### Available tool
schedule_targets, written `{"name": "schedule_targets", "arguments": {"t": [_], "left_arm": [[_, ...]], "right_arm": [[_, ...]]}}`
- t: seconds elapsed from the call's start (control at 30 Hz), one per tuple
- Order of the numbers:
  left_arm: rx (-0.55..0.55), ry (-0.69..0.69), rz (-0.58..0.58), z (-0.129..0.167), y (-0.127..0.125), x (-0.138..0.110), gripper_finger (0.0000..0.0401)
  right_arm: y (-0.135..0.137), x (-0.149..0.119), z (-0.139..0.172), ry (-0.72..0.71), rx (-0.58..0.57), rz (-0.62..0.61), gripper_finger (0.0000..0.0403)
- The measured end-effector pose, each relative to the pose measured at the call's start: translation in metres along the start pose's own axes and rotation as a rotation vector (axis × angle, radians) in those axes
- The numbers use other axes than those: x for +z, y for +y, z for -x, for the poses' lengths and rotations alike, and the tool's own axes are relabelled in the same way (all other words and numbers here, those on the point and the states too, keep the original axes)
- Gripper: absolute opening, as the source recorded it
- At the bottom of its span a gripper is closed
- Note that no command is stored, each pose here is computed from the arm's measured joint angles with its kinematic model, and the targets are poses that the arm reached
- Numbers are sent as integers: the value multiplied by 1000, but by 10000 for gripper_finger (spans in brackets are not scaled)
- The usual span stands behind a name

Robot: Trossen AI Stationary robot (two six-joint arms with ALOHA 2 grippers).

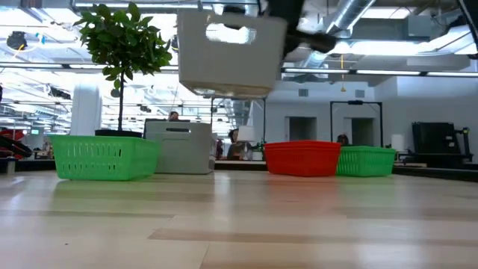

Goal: Stack baskets by color
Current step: Stack the bottom gray bin on the gray bins

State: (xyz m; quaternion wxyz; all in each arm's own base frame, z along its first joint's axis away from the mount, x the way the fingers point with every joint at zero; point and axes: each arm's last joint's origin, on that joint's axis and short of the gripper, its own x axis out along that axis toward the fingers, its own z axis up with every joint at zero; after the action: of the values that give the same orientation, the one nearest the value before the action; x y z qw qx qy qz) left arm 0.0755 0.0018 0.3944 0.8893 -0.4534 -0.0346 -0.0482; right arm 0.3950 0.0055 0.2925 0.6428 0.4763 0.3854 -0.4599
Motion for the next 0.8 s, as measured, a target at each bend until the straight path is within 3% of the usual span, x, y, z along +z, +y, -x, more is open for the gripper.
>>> {"name": "schedule_targets", "arguments": {"t": [0.2,0.37,0.53,0.63,0.8], "left_arm": [[-27,-43,-6,14,-4,1,155],[-19,-64,-11,17,-4,2,155],[45,-148,8,16,-2,4,155],[86,-200,12,15,0,5,155],[140,-273,15,15,1,8,155]], "right_arm": [[10,92,-2,-125,167,-21,1],[16,141,-4,-202,305,-4,1],[22,172,-19,-222,370,46,1],[21,185,-42,-190,315,87,1],[31,204,-57,-193,356,122,0]]}}
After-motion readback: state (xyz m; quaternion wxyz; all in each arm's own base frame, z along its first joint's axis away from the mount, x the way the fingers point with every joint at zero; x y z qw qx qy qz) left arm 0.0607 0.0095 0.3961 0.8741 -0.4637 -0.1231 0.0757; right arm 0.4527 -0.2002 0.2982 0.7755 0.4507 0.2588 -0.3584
